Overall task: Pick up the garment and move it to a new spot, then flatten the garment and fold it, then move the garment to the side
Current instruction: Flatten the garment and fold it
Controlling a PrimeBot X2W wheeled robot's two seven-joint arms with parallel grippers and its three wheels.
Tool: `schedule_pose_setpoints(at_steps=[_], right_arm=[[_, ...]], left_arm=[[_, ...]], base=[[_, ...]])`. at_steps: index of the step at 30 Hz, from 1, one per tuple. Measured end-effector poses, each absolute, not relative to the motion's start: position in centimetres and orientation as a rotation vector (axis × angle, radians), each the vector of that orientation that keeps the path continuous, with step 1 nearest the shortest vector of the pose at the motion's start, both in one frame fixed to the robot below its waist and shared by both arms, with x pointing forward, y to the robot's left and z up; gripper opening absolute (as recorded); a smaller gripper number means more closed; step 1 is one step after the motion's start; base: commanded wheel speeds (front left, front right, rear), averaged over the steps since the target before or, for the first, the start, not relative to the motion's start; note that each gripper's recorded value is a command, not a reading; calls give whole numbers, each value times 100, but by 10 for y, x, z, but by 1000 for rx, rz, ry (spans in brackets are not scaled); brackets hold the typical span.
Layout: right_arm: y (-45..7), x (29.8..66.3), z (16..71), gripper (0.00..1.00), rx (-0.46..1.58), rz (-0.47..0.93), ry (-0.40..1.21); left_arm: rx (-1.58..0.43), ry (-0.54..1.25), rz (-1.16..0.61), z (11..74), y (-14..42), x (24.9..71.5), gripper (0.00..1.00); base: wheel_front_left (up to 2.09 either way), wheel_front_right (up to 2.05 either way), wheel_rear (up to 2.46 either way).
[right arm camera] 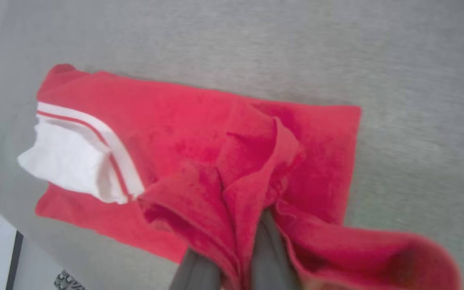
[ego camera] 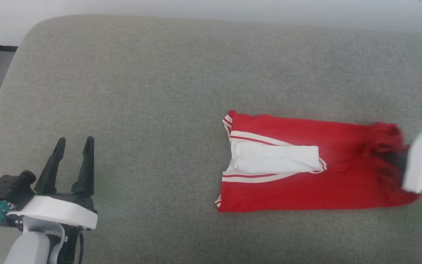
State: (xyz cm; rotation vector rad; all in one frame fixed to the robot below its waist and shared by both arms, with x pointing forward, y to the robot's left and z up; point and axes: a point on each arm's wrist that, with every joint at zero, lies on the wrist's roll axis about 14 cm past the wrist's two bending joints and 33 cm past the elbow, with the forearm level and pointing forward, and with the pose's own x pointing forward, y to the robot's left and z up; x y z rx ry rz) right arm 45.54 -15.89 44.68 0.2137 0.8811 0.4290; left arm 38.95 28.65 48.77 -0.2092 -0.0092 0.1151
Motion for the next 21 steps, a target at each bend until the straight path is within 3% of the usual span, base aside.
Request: schedule_pose_setpoints(at_steps=[8,21], right_arm=[[-69,435,458,0,170,676,859],[22,430,452,0,102,884,854]], left_arm=[[-218,-16,129,490,288,379,100],[-233,-32,176,497,298,360,100]], base=[[0,0,0],[0,0,0]])
